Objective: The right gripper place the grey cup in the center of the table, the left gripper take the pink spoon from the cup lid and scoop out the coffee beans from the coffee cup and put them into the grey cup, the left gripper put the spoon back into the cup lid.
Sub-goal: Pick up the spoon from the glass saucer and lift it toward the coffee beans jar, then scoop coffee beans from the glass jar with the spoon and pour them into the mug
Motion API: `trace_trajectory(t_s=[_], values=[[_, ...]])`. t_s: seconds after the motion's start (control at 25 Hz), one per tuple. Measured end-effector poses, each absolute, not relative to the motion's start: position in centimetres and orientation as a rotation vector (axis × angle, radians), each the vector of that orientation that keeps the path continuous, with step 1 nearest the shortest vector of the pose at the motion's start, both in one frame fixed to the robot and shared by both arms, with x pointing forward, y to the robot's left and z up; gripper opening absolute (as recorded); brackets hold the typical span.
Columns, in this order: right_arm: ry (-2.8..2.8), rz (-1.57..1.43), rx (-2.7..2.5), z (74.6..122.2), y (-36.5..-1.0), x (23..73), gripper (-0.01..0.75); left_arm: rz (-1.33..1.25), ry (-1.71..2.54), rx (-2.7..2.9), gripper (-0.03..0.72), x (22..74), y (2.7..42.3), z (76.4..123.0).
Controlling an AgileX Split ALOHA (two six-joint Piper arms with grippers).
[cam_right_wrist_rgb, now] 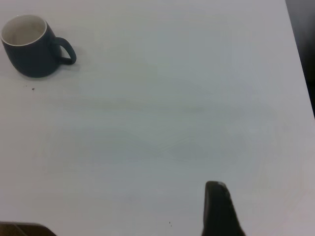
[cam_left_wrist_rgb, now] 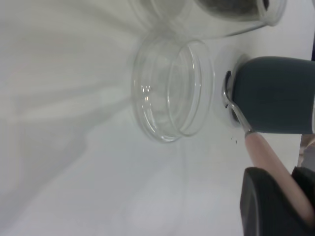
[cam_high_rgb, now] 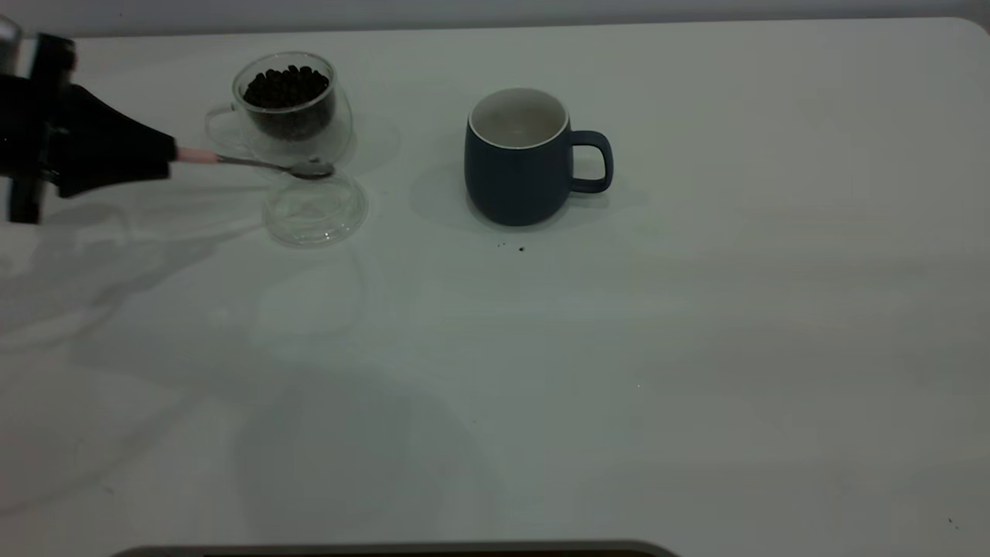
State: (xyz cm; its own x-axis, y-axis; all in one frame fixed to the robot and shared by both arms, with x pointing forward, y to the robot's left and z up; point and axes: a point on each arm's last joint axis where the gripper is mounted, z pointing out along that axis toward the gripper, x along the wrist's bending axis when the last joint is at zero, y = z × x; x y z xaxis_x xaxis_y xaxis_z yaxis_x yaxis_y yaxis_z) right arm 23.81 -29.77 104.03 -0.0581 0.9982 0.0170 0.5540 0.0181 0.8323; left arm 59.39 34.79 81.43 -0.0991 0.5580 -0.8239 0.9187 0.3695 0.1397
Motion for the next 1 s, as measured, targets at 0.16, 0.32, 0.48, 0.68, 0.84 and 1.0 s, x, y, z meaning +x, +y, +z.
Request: trace_trajectory(t_s=[0.16,0.32,0.48,0.68,0.84,1.0], values=[[1.679,0.917,1.599,104.0,-29.8,23.8,0.488,-0.522,1.701,1.274,0.131,59.4,35.7,84.5],[1.679,0.917,1.599,104.0,-29.8,23.8,0.488,-0.505,1.552,1.276,0.131,60.1,35.8,87.6],[1.679,0.917,1.599,104.0,-29.8,23.8,0.488,-0.409,1.504,1.290,0.131,62.1,36.6,89.3],[1.680,0.916,1.598,104.0,-29.8,23.8,0.488,-0.262,1.569,1.322,0.131,63.8,37.9,89.2],[1.680,0.916,1.598,104.0,-29.8,23.8,0.488,-0.266,1.606,1.354,0.131,64.2,38.1,86.7],[1.679,0.917,1.599,104.0,-29.8,23.8,0.488,-0.274,1.667,1.361,0.131,64.1,38.3,83.9]])
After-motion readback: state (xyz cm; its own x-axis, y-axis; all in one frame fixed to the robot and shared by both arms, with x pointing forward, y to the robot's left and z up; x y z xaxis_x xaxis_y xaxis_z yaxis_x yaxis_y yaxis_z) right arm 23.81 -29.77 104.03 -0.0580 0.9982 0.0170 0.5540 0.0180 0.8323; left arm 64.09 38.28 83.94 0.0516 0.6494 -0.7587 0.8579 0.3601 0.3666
